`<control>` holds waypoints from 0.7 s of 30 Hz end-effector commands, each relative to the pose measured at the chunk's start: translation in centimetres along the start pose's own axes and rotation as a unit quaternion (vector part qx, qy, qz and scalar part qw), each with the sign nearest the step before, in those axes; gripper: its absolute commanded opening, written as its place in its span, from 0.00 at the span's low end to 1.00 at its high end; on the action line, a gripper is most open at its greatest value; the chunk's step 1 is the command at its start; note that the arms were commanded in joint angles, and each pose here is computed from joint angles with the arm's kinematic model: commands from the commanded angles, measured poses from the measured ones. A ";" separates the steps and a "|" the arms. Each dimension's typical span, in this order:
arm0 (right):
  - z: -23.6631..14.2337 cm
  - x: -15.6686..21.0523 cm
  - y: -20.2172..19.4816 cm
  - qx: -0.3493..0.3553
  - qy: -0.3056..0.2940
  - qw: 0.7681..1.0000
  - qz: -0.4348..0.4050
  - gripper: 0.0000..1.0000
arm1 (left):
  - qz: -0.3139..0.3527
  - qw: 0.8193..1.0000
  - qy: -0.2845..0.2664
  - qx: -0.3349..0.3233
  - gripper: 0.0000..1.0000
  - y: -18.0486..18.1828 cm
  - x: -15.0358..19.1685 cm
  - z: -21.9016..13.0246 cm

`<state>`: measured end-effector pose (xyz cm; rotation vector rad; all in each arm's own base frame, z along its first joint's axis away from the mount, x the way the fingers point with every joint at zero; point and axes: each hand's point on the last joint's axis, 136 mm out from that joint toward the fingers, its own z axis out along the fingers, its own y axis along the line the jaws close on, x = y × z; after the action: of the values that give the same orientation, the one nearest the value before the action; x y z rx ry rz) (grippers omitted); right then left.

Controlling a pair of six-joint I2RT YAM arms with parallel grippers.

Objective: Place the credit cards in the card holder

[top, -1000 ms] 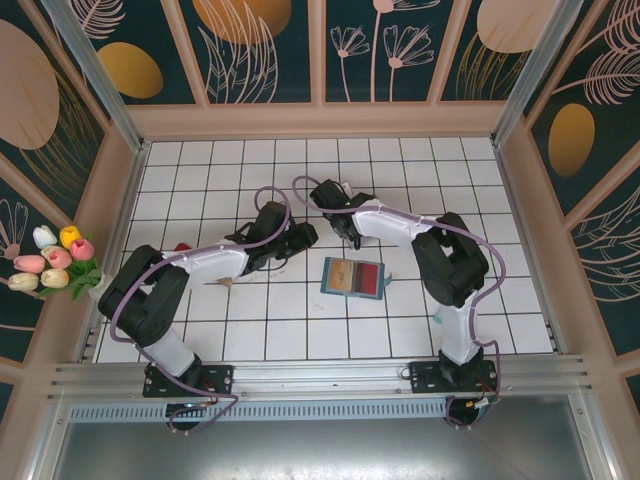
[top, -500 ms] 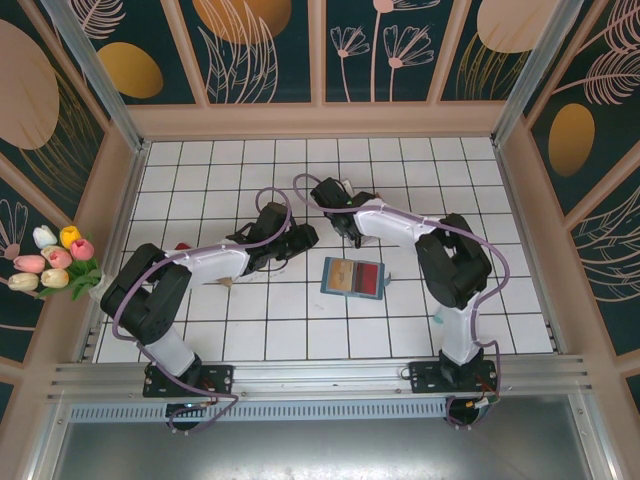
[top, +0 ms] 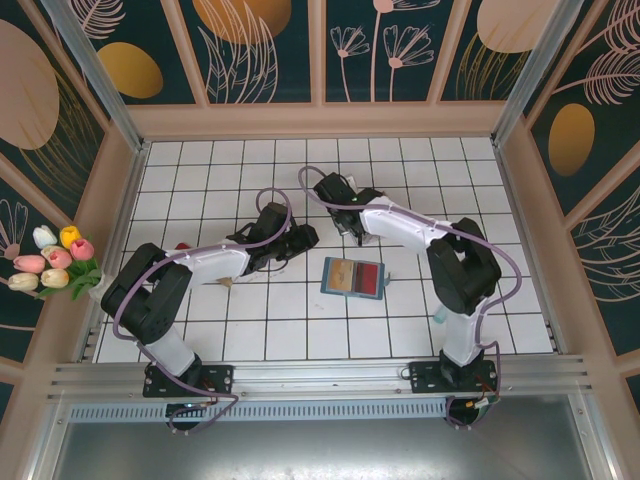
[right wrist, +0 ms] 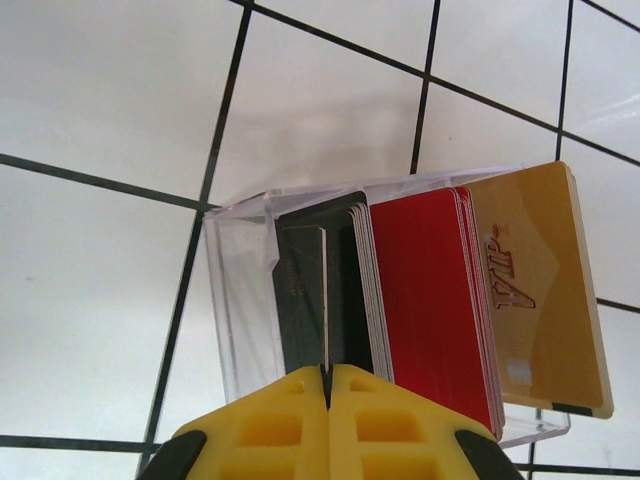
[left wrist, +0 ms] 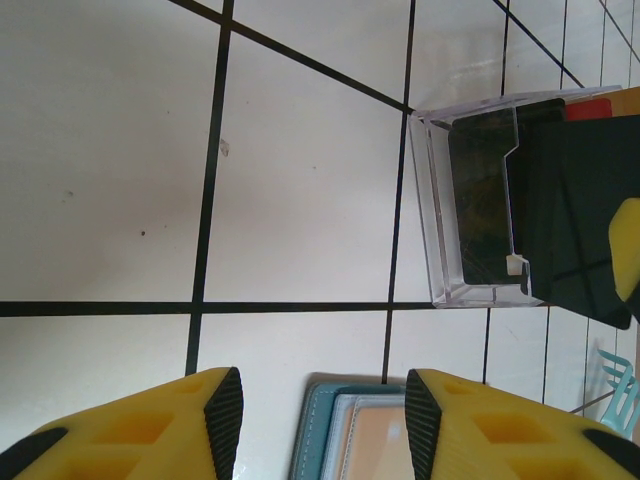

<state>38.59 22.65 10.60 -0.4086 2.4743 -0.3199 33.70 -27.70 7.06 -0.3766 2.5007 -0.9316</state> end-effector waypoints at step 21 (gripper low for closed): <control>-8.4 10.7 -0.8 -0.139 0.003 0.945 0.294 0.00 | 0.054 0.992 0.085 0.070 0.52 -3.4 5.4 0.4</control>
<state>26.73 19.37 13.30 0.1197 2.4855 0.2615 30.30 -30.70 6.83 -0.2201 2.5625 -1.0840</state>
